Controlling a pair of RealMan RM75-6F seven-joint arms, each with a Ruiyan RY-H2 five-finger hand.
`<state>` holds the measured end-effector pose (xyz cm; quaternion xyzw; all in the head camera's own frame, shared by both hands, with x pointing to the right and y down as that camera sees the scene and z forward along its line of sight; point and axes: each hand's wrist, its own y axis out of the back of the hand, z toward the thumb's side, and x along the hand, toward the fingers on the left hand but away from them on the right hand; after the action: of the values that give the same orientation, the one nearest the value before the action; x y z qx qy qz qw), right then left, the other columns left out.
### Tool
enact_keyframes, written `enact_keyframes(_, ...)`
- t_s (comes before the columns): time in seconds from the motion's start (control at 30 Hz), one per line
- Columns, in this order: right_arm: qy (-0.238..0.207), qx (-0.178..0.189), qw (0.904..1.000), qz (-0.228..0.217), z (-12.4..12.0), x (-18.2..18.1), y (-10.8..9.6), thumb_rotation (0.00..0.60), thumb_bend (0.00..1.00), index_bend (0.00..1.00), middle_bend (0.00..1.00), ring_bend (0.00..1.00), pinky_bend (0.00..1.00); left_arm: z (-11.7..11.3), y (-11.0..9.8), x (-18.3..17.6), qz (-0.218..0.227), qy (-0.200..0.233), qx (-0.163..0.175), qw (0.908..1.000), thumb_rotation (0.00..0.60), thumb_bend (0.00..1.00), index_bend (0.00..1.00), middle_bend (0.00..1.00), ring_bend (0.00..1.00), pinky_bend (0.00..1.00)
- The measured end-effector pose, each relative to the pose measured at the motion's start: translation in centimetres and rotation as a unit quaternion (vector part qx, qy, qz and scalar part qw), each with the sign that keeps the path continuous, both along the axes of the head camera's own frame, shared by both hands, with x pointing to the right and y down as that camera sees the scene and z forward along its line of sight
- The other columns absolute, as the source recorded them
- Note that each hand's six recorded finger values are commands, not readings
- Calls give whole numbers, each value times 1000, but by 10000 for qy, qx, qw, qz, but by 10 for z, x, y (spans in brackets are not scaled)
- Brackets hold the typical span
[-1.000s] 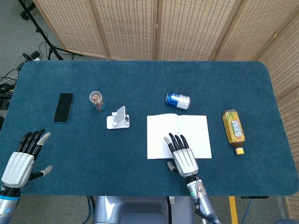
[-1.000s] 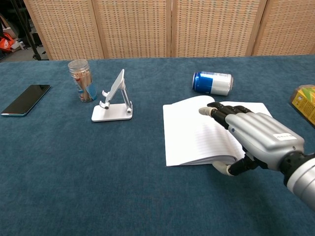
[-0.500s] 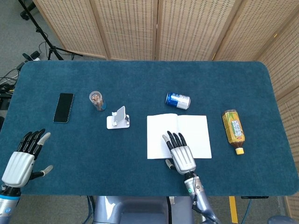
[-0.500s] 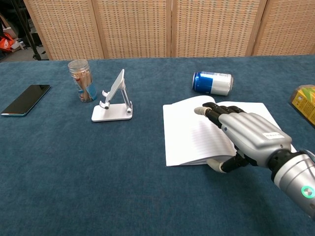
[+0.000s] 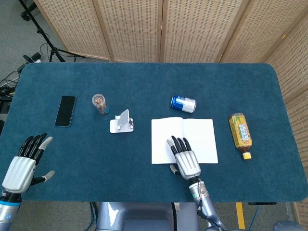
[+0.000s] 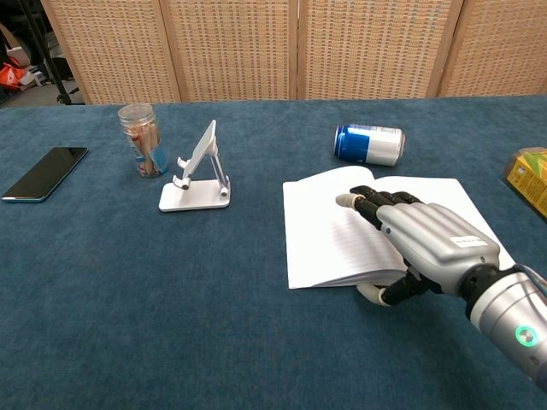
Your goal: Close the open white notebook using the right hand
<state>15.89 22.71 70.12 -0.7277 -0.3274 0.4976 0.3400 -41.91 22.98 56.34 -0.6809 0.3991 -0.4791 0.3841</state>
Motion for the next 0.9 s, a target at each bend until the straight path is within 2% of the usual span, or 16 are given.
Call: enact_keyframes(0.9, 22, -173, 9998, -27, 13, -7, 2, 600, 337, 0, 0, 0, 0, -1, 1, 1, 33, 24, 10, 10000, 600, 0, 0, 0, 0, 0)
